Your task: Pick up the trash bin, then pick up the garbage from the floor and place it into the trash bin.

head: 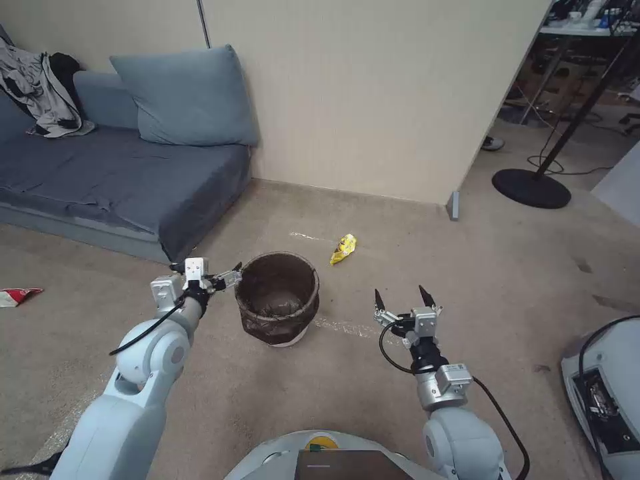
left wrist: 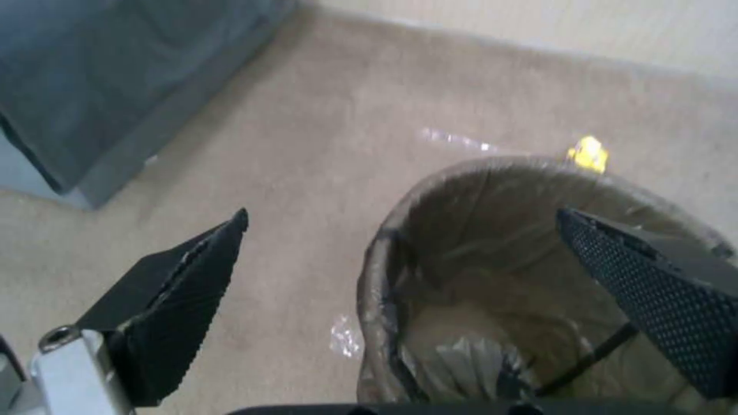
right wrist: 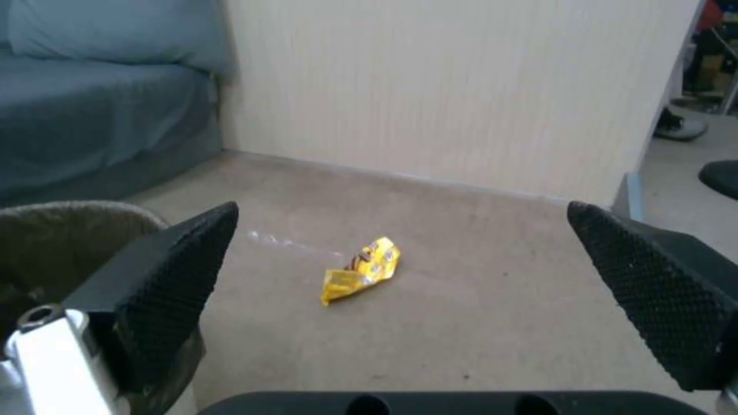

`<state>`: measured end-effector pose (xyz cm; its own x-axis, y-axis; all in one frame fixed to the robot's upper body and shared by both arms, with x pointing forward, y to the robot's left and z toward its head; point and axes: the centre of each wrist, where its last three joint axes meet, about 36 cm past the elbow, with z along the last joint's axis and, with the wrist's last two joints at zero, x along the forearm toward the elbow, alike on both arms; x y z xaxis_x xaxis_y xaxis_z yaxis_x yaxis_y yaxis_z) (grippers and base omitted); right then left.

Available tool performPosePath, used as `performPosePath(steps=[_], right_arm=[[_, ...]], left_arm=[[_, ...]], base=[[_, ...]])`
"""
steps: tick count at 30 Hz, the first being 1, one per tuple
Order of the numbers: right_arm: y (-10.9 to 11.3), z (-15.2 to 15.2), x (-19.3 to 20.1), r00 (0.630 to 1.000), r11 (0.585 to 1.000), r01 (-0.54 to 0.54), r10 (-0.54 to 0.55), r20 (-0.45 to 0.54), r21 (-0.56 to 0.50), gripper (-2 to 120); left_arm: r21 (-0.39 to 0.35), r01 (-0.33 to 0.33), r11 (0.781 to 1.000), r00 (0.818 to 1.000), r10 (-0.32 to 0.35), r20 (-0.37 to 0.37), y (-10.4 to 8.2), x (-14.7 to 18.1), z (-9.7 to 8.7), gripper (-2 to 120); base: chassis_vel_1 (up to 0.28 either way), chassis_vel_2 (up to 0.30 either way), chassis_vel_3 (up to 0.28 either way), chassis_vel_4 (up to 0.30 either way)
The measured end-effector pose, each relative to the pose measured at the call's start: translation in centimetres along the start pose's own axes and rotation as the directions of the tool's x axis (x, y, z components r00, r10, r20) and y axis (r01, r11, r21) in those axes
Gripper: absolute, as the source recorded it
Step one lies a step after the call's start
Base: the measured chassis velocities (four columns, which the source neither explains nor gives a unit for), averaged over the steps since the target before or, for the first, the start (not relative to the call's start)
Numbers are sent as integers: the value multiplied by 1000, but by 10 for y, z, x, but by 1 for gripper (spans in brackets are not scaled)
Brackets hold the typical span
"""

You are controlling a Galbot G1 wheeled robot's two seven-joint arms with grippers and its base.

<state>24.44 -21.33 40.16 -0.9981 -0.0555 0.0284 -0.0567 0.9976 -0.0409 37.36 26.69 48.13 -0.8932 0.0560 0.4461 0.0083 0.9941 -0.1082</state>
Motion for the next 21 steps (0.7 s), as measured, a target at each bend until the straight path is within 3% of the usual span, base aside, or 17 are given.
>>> performPosePath(steps=[4, 12, 21], right_arm=[[-2, 1, 4, 1000, 1000, -13, 13, -2, 1, 100], [-3, 1, 6, 1000, 1000, -25, 25, 0, 0, 100], [-3, 2, 6, 1000, 1000, -31, 31, 0, 0, 100]], left_arm=[[-12, -1, 1000, 998, 0, -59, -6, -24, 1, 100], [-5, 22, 1000, 995, -23, -94, -16, -61, -2, 100], [1, 70, 998, 989, -69, -131, -5, -80, 6, 100]], base=[[0, 0, 0, 0], [0, 0, 0, 0], [0, 0, 0, 0]])
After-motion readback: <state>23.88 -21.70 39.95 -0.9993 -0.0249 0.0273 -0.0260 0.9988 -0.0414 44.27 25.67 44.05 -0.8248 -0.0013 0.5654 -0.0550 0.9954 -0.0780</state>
